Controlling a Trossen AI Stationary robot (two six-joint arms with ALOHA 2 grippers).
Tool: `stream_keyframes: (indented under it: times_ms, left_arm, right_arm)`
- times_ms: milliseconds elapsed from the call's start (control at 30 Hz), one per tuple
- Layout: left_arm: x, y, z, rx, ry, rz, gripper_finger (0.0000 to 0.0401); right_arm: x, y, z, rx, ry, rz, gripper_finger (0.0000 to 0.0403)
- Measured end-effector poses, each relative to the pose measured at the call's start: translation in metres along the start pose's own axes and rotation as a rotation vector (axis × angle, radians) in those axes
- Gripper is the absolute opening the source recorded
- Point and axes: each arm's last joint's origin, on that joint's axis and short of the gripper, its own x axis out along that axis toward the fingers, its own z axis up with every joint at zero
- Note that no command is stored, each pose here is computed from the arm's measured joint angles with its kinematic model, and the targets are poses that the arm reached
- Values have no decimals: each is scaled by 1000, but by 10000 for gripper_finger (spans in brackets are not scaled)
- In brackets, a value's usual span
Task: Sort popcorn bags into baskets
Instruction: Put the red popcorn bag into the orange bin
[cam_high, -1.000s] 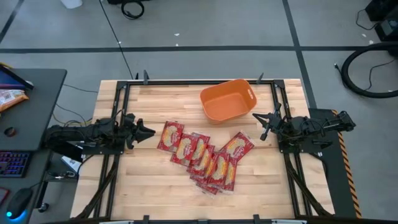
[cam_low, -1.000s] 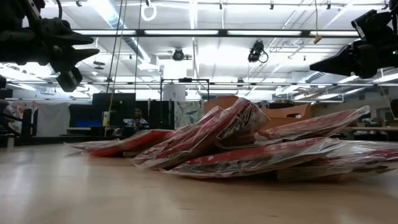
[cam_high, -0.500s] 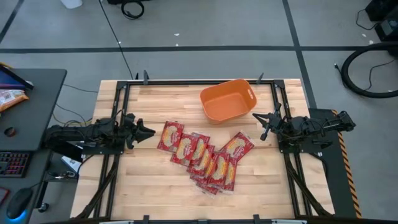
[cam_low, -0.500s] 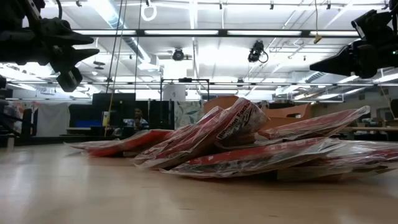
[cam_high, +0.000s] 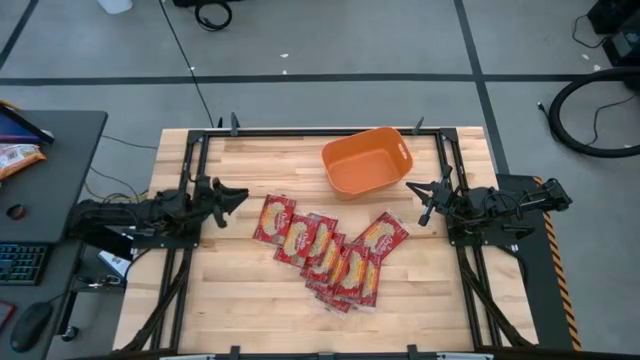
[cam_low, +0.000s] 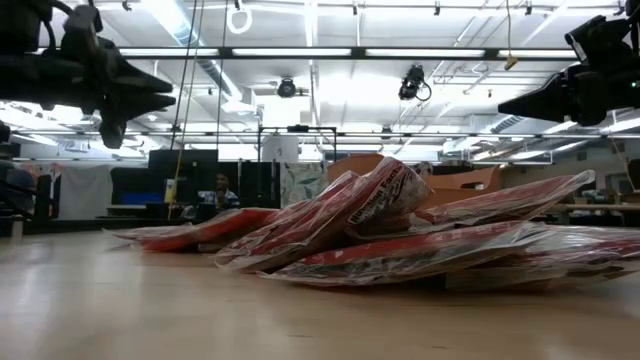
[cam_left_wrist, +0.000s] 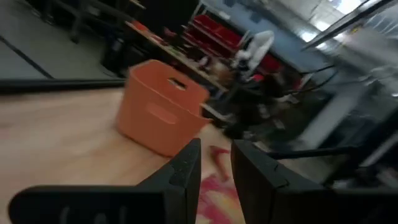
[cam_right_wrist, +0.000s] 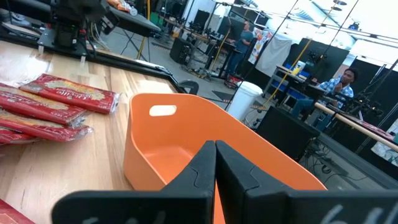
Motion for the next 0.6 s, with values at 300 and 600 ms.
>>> stream_keyframes:
  times_ms: [300, 600]
  left_arm:
    - [6, 4, 1, -52, -99, 196, 94]
    - [6, 0, 9, -235, -219, 184, 94]
  right_arm:
    - [0, 0, 0, 0, 0, 0, 16]
    - [0, 0, 0, 1, 0, 0, 16]
